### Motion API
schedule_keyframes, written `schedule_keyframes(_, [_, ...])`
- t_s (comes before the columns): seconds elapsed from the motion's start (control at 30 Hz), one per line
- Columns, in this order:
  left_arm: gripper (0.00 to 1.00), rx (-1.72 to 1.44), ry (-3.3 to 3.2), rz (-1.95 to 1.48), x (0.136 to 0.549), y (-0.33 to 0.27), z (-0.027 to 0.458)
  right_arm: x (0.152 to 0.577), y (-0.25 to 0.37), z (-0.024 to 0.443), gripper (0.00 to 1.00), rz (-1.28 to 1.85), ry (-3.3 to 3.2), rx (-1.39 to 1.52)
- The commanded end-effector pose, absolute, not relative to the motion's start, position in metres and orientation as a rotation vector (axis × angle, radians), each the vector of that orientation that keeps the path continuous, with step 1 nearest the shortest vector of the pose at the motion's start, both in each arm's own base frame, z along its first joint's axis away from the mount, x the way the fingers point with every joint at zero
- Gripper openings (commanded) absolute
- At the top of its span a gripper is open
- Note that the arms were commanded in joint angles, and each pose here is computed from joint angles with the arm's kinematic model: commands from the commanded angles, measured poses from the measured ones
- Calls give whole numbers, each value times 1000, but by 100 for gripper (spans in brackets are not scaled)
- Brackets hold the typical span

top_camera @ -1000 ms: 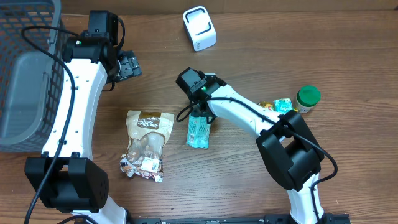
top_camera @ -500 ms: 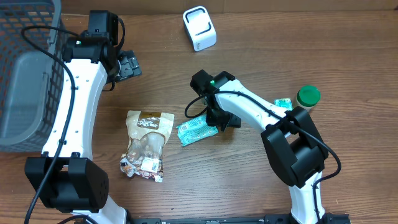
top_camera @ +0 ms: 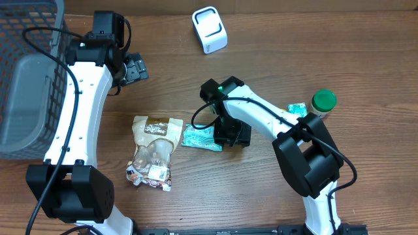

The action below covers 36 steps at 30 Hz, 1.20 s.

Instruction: Scan the item barcode

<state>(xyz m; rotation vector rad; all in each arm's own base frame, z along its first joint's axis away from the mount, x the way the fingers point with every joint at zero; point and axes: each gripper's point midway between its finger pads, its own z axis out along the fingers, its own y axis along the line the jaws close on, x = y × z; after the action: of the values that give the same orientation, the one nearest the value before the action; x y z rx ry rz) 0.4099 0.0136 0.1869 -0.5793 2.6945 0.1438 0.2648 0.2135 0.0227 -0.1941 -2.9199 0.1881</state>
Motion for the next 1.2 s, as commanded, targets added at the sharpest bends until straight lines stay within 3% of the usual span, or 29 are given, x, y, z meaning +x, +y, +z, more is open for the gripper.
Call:
schedule_keyframes(0.0, [100, -559, 2679, 134, 411, 13, 195, 268, 211, 19, 51, 172, -2911, -183])
schedule_keyframes(0.17, [99, -559, 2679, 134, 411, 13, 195, 274, 189, 43, 54, 119, -2868, -229])
schedule_keyframes(0.5, [100, -559, 2679, 134, 411, 13, 195, 297, 232, 93, 56, -483, -2920, -61])
schedule_keyframes(1.17, [100, -559, 2679, 134, 411, 13, 195, 298, 249, 87, 57, -530, -2948, -11])
